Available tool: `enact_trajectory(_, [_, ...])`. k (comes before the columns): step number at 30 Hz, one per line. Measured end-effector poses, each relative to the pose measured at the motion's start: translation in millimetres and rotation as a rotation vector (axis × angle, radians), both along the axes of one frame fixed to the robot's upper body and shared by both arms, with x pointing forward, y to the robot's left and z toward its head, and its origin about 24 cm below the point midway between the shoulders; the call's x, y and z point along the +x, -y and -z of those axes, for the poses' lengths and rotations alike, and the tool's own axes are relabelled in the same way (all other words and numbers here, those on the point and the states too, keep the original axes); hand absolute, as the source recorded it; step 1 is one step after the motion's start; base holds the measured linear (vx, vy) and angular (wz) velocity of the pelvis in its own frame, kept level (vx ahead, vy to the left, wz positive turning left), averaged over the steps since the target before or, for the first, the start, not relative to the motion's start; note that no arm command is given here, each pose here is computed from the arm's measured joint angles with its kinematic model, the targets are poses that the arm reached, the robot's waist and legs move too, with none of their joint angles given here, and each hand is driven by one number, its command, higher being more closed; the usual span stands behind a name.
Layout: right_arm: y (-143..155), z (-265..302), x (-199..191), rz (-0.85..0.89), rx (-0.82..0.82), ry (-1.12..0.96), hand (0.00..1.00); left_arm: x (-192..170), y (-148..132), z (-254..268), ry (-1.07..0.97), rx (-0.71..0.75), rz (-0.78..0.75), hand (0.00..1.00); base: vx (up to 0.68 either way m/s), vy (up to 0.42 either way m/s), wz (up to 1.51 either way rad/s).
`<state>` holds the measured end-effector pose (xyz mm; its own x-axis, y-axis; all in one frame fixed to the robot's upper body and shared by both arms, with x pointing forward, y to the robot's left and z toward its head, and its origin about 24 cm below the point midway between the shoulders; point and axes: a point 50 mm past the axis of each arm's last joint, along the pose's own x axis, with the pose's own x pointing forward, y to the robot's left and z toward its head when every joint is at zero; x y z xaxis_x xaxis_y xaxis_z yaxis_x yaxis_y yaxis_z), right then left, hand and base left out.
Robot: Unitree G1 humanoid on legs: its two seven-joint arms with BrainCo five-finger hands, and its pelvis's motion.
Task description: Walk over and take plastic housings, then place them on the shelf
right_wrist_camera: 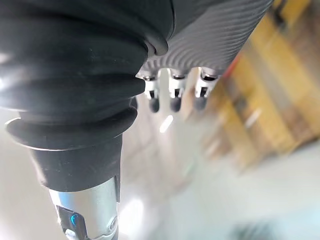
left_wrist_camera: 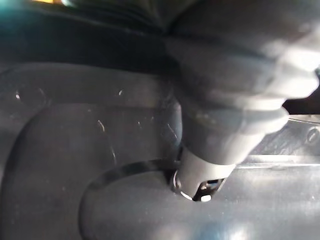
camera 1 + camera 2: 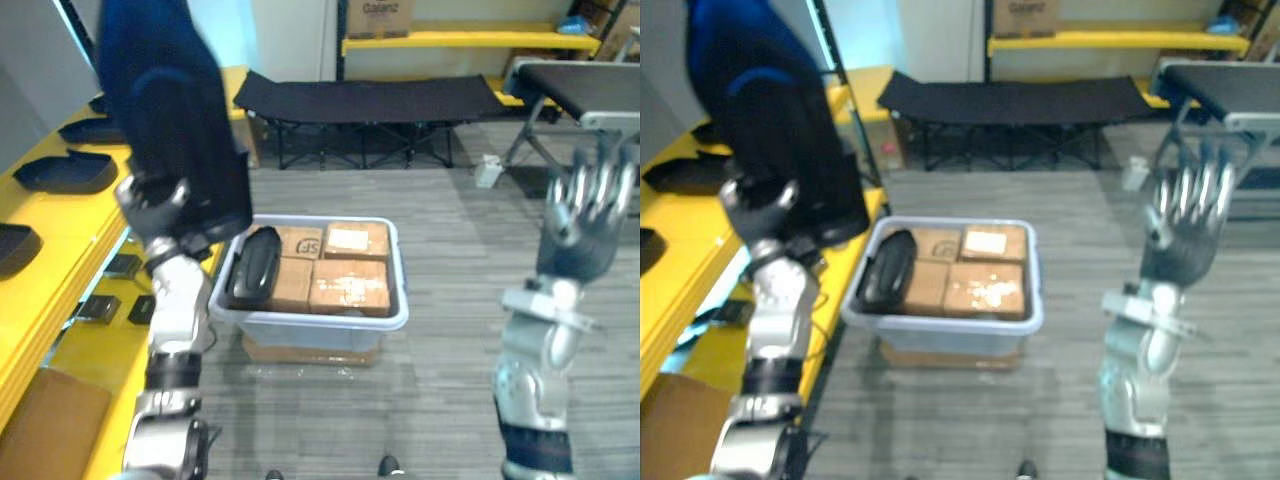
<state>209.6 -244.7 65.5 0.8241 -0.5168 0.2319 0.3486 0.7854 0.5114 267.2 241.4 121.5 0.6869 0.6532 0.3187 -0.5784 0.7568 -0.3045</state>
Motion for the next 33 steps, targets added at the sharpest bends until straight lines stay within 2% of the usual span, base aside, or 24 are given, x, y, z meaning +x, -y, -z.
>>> enact_trajectory(2, [7,37,-20,0.094,0.056,-0.153,0.0,-34,10,7,0.05,-0.005,0.036,1.0,0.0,0.0,0.0])
enact_trajectory(6, [27,44,-42,0.281,0.017,-0.18,0.0,-64,12,7,0.127,-0.007,0.074,1.0,0.0,0.0,0.0])
enact_trajectory(13, [21,25,-21,0.235,-0.068,-0.12,0.0,-69,10,-7,0.222,0.021,0.108,1.0,0.0,0.0,0.01])
enact_trajectory(18, [9,7,4,0.074,-0.141,-0.065,0.0,-69,10,-8,0.2,0.062,0.074,1.0,0.02,0.01,0.21])
enact_trajectory(22, [-28,-10,33,-0.168,-0.195,0.01,0.0,-84,-7,-8,0.117,0.175,-0.05,1.0,0.03,0.0,0.65])
enact_trajectory(25, [-61,-10,53,-0.335,-0.205,0.009,0.0,-113,-36,-4,0.024,0.244,-0.227,1.0,0.04,-0.001,0.79])
enact_trajectory(27, [-88,-3,66,-0.463,-0.211,-0.029,0.0,-148,-62,4,-0.085,0.281,-0.386,1.0,0.05,0.002,0.81])
enact_trajectory(30, [-112,3,73,-0.547,-0.236,-0.057,0.0,-183,-79,9,-0.175,0.306,-0.51,1.0,0.04,0.014,0.75])
enact_trajectory(33, [-125,-1,75,-0.584,-0.272,-0.046,0.0,-208,-83,14,-0.178,0.264,-0.584,1.0,0.04,0.032,0.46])
